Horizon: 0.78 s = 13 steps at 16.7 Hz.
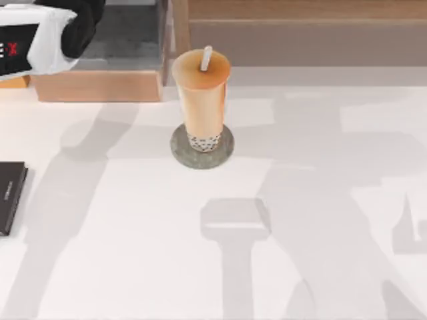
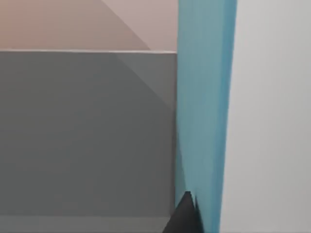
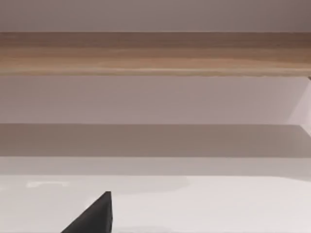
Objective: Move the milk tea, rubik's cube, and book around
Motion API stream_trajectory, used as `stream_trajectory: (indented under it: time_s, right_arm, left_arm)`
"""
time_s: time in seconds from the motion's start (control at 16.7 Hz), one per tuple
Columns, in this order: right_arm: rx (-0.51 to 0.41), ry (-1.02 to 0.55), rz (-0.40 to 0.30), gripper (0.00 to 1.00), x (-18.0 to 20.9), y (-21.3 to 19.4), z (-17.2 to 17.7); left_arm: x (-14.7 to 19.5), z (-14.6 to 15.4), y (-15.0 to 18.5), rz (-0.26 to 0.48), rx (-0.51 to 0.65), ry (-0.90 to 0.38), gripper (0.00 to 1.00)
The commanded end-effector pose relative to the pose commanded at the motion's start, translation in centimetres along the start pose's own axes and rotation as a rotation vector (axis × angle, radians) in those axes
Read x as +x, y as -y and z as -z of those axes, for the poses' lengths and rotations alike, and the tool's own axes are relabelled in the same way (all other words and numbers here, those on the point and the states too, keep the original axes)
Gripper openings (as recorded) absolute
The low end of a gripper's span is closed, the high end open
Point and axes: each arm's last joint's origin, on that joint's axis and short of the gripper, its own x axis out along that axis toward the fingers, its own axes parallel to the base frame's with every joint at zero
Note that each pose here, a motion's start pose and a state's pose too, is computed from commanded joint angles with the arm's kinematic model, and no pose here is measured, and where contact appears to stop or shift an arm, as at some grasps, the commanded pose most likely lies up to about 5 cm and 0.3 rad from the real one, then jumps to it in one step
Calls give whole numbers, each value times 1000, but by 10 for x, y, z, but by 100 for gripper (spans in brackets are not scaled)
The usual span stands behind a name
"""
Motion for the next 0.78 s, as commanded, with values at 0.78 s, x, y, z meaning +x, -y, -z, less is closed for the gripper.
stream_trajectory:
  time_s: [0.78]
  right_arm:
    - [0, 0, 0, 100, 0, 0, 0]
  left_arm:
    - [-8, -32, -14, -18, -16, 54, 0]
